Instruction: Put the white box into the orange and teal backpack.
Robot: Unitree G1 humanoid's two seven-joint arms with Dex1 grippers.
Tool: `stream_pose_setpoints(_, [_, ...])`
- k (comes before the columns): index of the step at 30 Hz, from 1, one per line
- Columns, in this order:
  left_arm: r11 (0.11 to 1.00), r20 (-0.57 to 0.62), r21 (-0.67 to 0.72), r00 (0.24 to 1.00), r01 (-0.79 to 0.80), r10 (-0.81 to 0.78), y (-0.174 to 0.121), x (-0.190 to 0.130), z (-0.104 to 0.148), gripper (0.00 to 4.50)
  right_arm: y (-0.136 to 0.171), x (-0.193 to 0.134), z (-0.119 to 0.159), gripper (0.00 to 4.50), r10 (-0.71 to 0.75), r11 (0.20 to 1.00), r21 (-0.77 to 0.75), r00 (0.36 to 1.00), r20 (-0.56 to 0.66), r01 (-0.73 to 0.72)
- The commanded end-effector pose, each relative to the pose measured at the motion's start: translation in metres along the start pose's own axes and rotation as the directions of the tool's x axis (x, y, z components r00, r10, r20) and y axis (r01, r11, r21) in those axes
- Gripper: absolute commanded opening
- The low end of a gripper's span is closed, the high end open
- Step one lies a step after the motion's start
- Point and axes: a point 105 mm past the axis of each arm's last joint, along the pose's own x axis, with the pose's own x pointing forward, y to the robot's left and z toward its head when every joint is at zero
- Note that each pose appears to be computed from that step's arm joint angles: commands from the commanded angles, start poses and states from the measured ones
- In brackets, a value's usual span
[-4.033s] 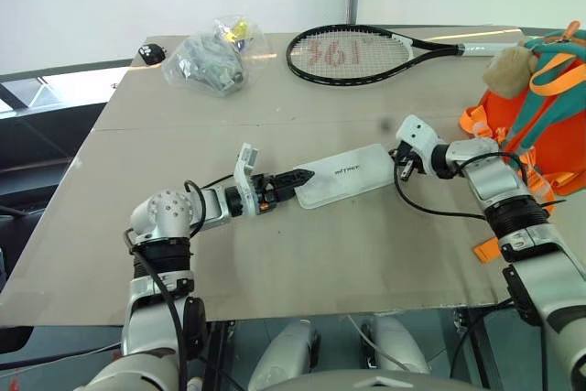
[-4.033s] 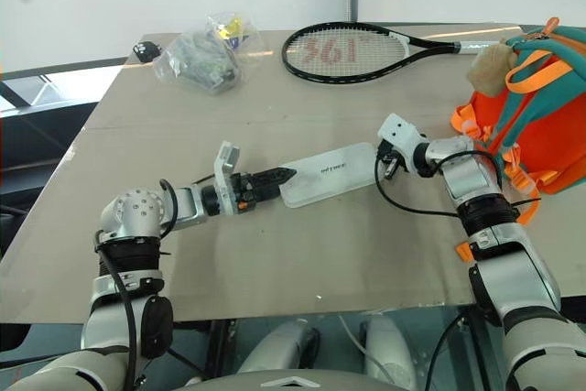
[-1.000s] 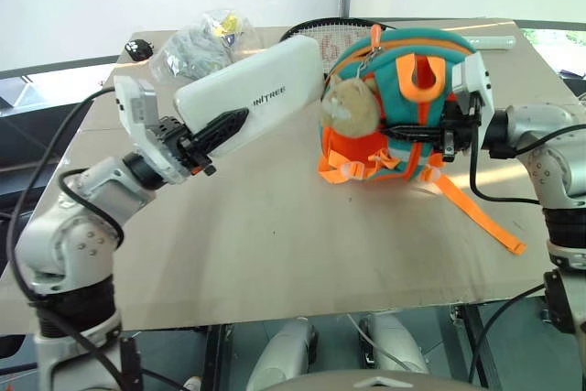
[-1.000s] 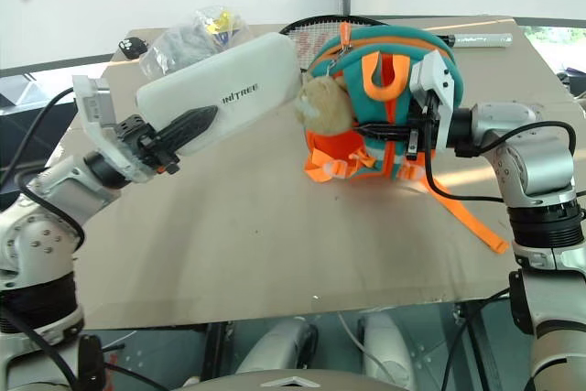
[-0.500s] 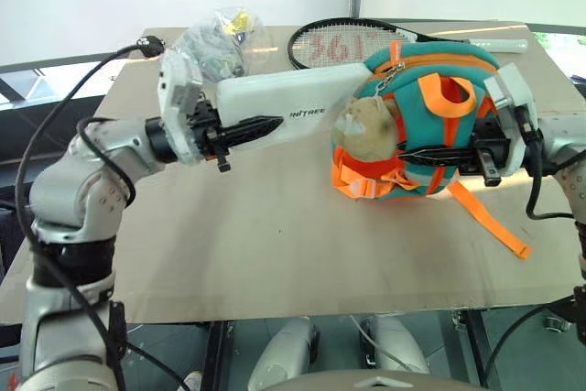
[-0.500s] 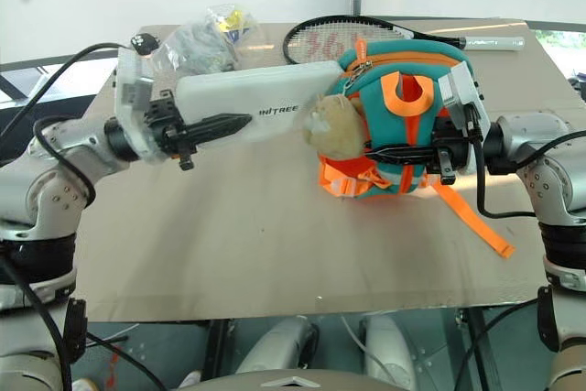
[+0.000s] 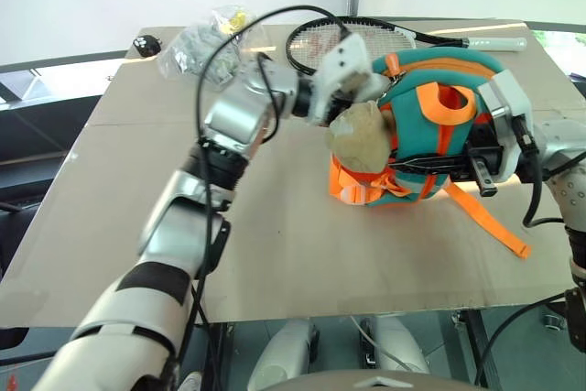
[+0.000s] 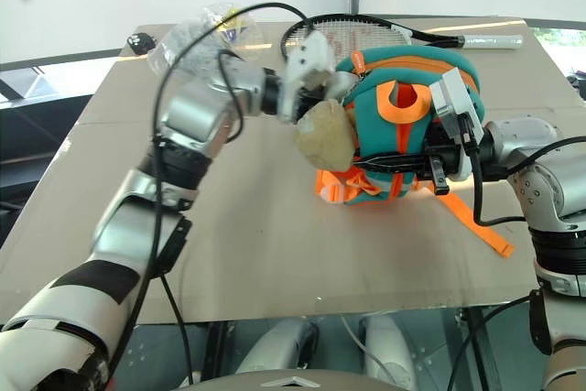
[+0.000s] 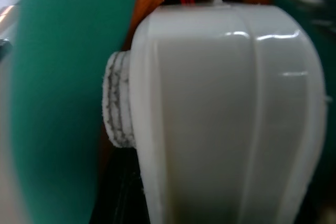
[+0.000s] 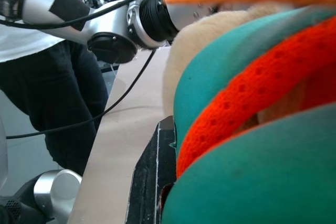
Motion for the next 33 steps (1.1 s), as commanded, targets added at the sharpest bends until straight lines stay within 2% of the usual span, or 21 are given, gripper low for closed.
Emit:
stream_pose_setpoints(1, [0.998,-0.022,0.061,1.0,-0.003,0.005,0.001,0.022,-0.006,0.95,-0.001,0.002,0.009,0.04,-0.067,0.995,-0.073,0.997,0.029,0.069])
stream_pose_setpoints(3, [0.999,-0.026,0.037,0.999,-0.027,0.028,0.004,0.025,-0.012,1.95,-0.003,0.003,0.006,0.0,-0.103,0.992,-0.069,0.994,0.035,0.105])
stream_pose_setpoints(5, [0.997,-0.019,0.042,0.998,-0.062,0.063,0.009,0.018,-0.013,2.69,-0.008,0.003,0.006,0.0,-0.159,0.984,-0.074,0.986,0.054,0.162])
stream_pose_setpoints(6, [0.995,-0.003,0.04,0.996,-0.093,0.093,0.013,0.01,-0.009,3.25,-0.012,0.003,0.005,0.0,-0.188,0.979,-0.069,0.98,0.058,0.192])
stream_pose_setpoints(9, [0.989,0.065,-0.008,0.986,-0.151,0.151,0.022,-0.025,0.007,4.4,-0.022,0.004,-0.002,0.0,-0.264,0.962,-0.061,0.964,0.042,0.266])
stream_pose_setpoints(13, [0.972,0.146,-0.155,0.969,-0.176,0.198,0.022,-0.091,0.02,4.49,-0.033,0.002,-0.009,0.0,-0.323,0.945,-0.037,0.946,0.034,0.324])
stream_pose_setpoints(15, [0.948,0.235,-0.279,0.946,-0.154,0.223,0.018,-0.125,0.026,4.49,-0.039,0.003,-0.011,0.0,-0.346,0.937,-0.033,0.937,0.035,0.347])
stream_pose_setpoints(19, [0.904,0.351,-0.424,0.912,-0.048,0.213,-0.013,-0.16,0.036,4.49,-0.049,0.007,-0.012,0.0,-0.371,0.928,-0.023,0.928,0.044,0.372])
stream_pose_setpoints(22, [0.873,0.377,-0.487,0.903,0.006,0.204,-0.035,-0.152,0.035,4.49,-0.052,0.009,-0.01,0.0,-0.358,0.933,-0.03,0.933,0.047,0.359])
stream_pose_setpoints(25, [0.846,0.361,-0.532,0.91,0.021,0.204,-0.051,-0.128,0.023,4.49,-0.054,0.012,-0.008,0.0,-0.345,0.937,-0.038,0.937,0.047,0.347])
stream_pose_setpoints(31, [0.816,0.25,-0.571,0.927,-0.092,0.28,-0.048,-0.083,0.001,4.49,-0.055,0.015,-0.006,0.0,-0.328,0.943,-0.048,0.944,0.043,0.33])
stream_pose_setpoints(33, [0.821,0.258,-0.56,0.918,-0.111,0.3,-0.044,-0.076,0.0,3.95,-0.054,0.016,-0.006,0.0,-0.325,0.944,-0.05,0.945,0.037,0.326])
